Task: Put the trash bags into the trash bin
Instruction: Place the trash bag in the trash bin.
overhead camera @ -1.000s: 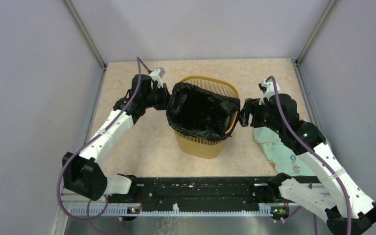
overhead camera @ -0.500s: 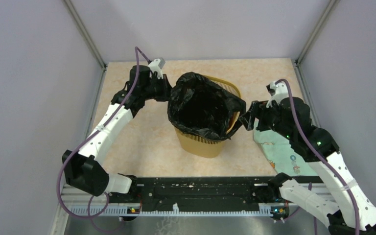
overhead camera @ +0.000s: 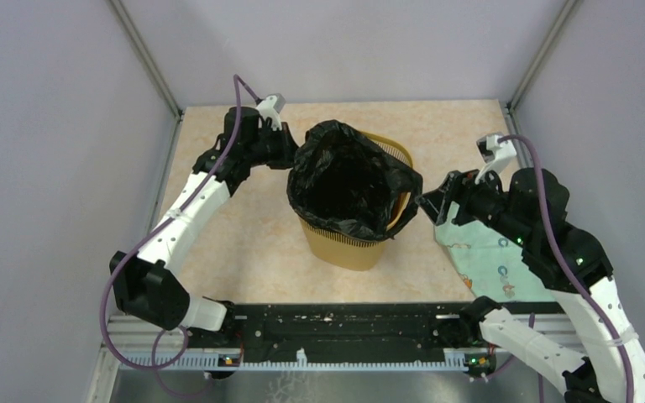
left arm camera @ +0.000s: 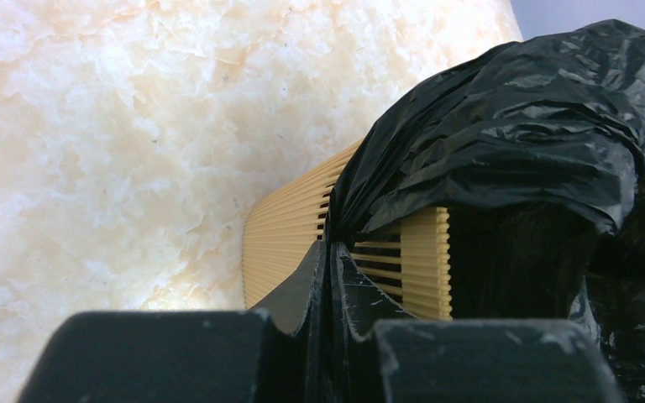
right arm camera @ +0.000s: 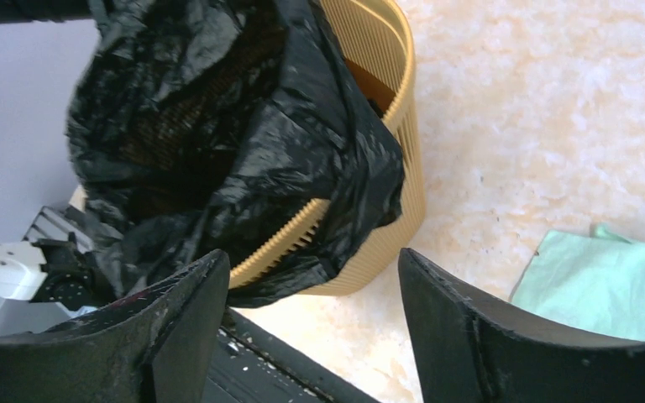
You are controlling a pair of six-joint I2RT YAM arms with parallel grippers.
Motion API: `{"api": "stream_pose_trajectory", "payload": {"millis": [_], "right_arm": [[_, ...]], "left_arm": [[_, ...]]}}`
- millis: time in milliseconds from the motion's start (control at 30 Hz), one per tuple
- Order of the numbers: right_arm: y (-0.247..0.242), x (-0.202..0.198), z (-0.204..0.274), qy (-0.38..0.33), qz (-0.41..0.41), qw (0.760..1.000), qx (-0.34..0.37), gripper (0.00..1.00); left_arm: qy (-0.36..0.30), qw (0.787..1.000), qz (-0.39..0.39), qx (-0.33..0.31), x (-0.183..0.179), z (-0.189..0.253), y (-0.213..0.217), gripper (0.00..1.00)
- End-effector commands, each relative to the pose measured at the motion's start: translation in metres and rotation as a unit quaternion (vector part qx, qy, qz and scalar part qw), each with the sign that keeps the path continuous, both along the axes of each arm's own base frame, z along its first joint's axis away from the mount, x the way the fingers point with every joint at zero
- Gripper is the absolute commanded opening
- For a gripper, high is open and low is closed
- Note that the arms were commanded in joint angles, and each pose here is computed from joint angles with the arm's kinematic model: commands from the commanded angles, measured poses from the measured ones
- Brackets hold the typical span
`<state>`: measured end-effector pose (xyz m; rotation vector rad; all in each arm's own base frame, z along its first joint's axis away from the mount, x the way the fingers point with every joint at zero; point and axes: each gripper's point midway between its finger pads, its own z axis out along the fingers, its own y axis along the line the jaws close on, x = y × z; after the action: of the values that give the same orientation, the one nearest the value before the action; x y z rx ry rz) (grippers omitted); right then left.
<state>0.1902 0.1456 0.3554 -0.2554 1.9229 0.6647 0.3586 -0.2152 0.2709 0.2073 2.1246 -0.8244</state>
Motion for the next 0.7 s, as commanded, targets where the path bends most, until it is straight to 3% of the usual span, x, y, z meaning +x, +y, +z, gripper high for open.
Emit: {"api": "stream_pose_trajectory", "payload": {"millis": [0, 200, 367, 667], "right_arm": [[0.022, 0.029, 0.033, -0.027, 0.015, 1.0, 0.003, 0.67], [0.057, 0.08, 0.05, -0.039, 0.044, 0.998, -0.023, 0.67], [0.078, 0.115, 0.041, 0.0, 0.071, 0.997, -0.012, 0.66], [0.09, 0.132, 0.018, 0.039, 0.088, 0.995, -0.025, 0.62]], "left_arm": [[-0.048, 0.999, -0.014, -0.014, 0.011, 0.028, -0.006, 0.1], [-0.056, 0.998, -0.026, -0.019, 0.017, 0.033, -0.012, 0.1], [-0.058, 0.998, -0.03, -0.02, 0.023, 0.032, -0.015, 0.1], [-0.055, 0.998, -0.035, -0.023, 0.03, 0.029, -0.02, 0.1]]}}
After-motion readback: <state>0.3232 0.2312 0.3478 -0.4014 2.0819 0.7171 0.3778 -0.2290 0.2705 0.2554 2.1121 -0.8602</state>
